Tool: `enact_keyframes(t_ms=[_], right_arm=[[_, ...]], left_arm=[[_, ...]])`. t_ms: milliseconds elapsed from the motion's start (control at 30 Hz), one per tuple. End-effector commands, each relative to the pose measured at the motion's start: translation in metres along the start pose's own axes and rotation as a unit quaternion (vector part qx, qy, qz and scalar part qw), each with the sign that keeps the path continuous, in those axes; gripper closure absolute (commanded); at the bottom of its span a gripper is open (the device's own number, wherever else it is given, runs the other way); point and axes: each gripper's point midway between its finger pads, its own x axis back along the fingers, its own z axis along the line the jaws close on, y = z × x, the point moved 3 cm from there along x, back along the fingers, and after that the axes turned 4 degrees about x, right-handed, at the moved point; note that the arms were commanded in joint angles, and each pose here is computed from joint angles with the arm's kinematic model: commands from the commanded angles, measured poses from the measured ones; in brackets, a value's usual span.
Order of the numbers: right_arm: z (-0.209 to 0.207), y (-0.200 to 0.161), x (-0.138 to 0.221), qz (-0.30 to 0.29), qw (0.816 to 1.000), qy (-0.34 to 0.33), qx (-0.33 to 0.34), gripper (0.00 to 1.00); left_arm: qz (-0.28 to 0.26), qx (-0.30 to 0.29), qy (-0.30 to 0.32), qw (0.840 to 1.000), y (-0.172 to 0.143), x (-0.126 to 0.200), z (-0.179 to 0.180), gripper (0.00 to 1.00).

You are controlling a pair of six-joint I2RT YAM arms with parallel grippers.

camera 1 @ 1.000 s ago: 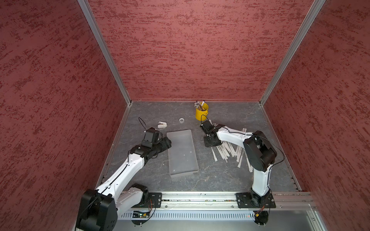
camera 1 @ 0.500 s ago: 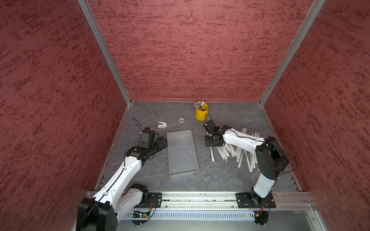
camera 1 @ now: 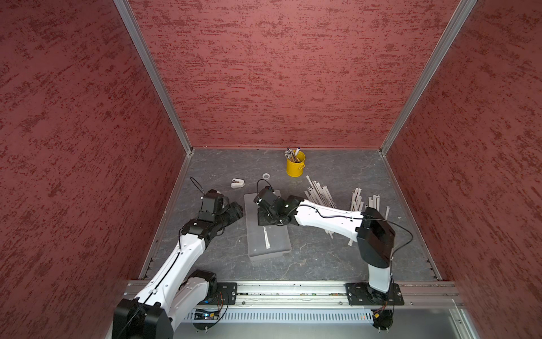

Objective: Put the straws into the storage box
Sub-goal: Place the straw in the storage box.

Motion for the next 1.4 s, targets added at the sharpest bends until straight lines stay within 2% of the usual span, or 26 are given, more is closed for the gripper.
enact_keyframes(t_ms=[0,400,733,800,967,1067,1167,1233,1367], right_arm=[[0.011,0.002,-0.012,0.002,1.0,-0.006,-0.013,0.99],[0.025,-0.019,-0.067,0.071,0.997,-0.015,-0.027,0.98],[0.03,-0.025,-0.084,0.099,0.994,0.005,-0.054,0.91],[0.034,-0.021,-0.078,0.094,0.994,0.02,-0.053,0.9],[0.039,-0.007,-0.053,0.084,0.992,0.072,-0.067,0.76],[0.032,0.004,-0.025,0.066,0.991,0.093,-0.064,0.69],[-0.001,0.014,0.012,0.035,0.995,0.075,-0.059,0.67],[-0.043,0.017,0.03,0.021,0.998,0.033,-0.051,0.68],[-0.15,0.014,0.056,0.01,0.992,-0.125,-0.004,0.73]], left_arm=[[0.006,0.01,-0.022,1.0,-0.001,-0.006,-0.004,0.21],[0.01,0.013,-0.032,0.999,-0.004,-0.011,-0.004,0.21],[0.011,0.013,-0.035,0.999,-0.004,-0.01,-0.005,0.22],[0.011,0.012,-0.035,0.999,-0.004,-0.008,-0.006,0.22],[0.002,0.004,-0.035,0.999,0.001,-0.001,-0.009,0.22],[-0.005,-0.004,-0.036,0.999,0.006,0.004,-0.013,0.22],[-0.015,-0.036,-0.023,0.999,0.01,0.012,-0.021,0.22],[-0.026,-0.077,-0.003,0.997,0.011,0.017,-0.032,0.22],[-0.013,-0.167,0.0,0.986,-0.008,0.016,-0.078,0.16]])
